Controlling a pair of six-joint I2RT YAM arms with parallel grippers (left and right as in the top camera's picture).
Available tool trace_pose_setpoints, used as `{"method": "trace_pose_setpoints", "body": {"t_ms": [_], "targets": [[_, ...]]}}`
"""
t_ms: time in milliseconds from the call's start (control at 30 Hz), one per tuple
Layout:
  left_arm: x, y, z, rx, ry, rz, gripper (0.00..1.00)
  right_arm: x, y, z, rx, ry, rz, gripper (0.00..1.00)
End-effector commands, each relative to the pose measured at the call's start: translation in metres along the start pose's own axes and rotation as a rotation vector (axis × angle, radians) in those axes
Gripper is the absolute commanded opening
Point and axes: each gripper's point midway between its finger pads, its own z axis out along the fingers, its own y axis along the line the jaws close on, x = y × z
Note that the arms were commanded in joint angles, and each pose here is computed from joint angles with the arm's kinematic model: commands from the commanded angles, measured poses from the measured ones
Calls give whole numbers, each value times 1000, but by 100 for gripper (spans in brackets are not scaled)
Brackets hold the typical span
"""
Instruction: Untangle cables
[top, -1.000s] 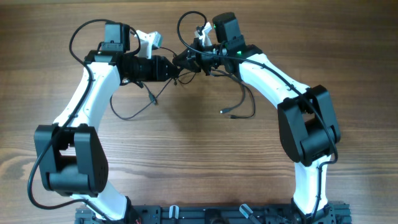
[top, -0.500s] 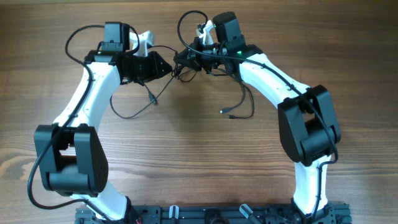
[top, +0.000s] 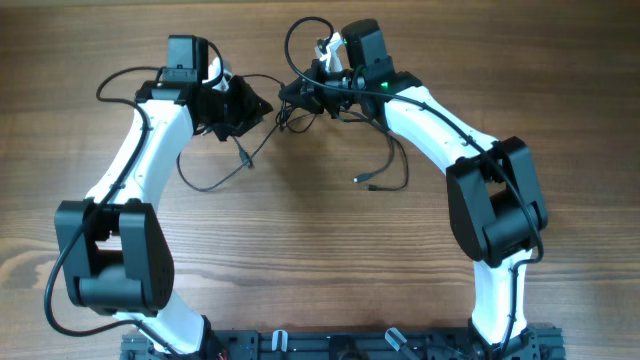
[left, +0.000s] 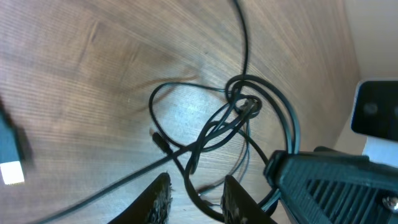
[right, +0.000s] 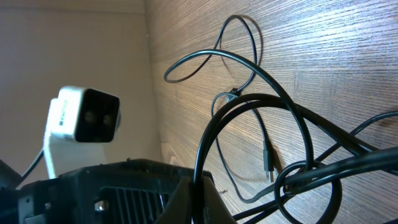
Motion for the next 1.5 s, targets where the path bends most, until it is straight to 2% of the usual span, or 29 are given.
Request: {"method": "trace_pose_setpoints", "body": {"t_ms": [0, 333, 467, 600, 767, 900, 1333, 1467], "targets": [[3, 8, 3, -26, 13, -127, 29, 0, 0, 1, -7, 6, -18, 4], [16, 26, 30, -79, 96, -271, 29, 0, 0, 1, -4, 3, -18, 4], [20, 23, 37, -42, 144, -282, 24, 0, -1, 1, -3, 4, -18, 4], [15, 21, 32, -7, 152, -286, 24, 1, -2, 1, 3, 8, -28, 4], [10, 20, 18, 73, 199, -341, 31, 3, -9, 1, 30, 12, -9, 4], [3, 28, 12, 76, 192, -373, 37, 3, -9, 1, 31, 9, -9, 4], [30, 5, 19, 115, 290, -343, 39, 0, -5, 1, 17, 0, -27, 4], [33, 4, 21, 113, 295, -336, 34, 0, 1, 1, -8, 4, -46, 4]]}}
